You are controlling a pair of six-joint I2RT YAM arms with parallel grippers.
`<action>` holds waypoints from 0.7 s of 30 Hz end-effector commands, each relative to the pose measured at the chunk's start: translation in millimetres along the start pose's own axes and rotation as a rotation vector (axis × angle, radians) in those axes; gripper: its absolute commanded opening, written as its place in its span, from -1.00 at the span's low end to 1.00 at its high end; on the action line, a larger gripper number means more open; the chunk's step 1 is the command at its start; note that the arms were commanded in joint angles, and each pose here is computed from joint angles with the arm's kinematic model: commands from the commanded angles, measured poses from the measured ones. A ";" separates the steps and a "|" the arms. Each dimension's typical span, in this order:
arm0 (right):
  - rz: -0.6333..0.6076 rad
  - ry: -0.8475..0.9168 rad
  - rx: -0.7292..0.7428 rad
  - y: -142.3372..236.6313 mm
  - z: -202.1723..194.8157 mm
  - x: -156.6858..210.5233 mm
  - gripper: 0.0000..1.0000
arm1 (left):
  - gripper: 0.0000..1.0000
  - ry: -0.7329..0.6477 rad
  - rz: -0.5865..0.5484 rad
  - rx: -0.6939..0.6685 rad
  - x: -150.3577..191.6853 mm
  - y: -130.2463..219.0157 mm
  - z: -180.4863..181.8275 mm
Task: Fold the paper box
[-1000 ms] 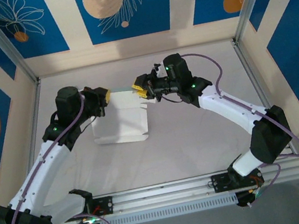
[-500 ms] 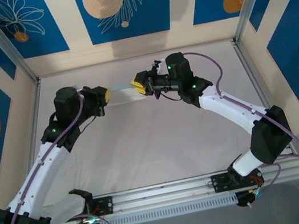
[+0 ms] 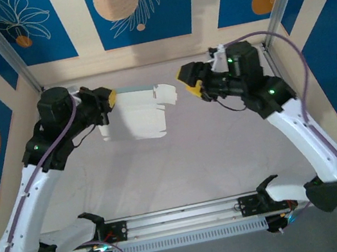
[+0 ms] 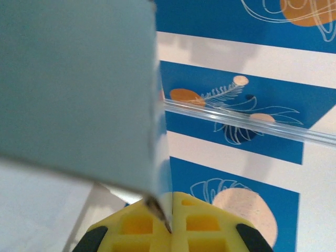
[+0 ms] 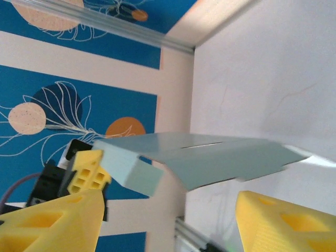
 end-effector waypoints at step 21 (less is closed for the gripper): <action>0.253 0.164 0.260 -30.5 -117.0 26.3 0.25 | -1.00 0.260 -0.055 -0.399 -76.2 -193.6 124.5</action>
Point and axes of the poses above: each hand's point on the last joint's axis, 136 mm out from that joint toward the fingers, its own y axis back along the fingers, its own z axis along the line the jaws close on, x = y × z, the point moved 6 cm from there along y, back along the fingers, and after that the axes turned 4 degrees about -y, right-handed, at the moved point
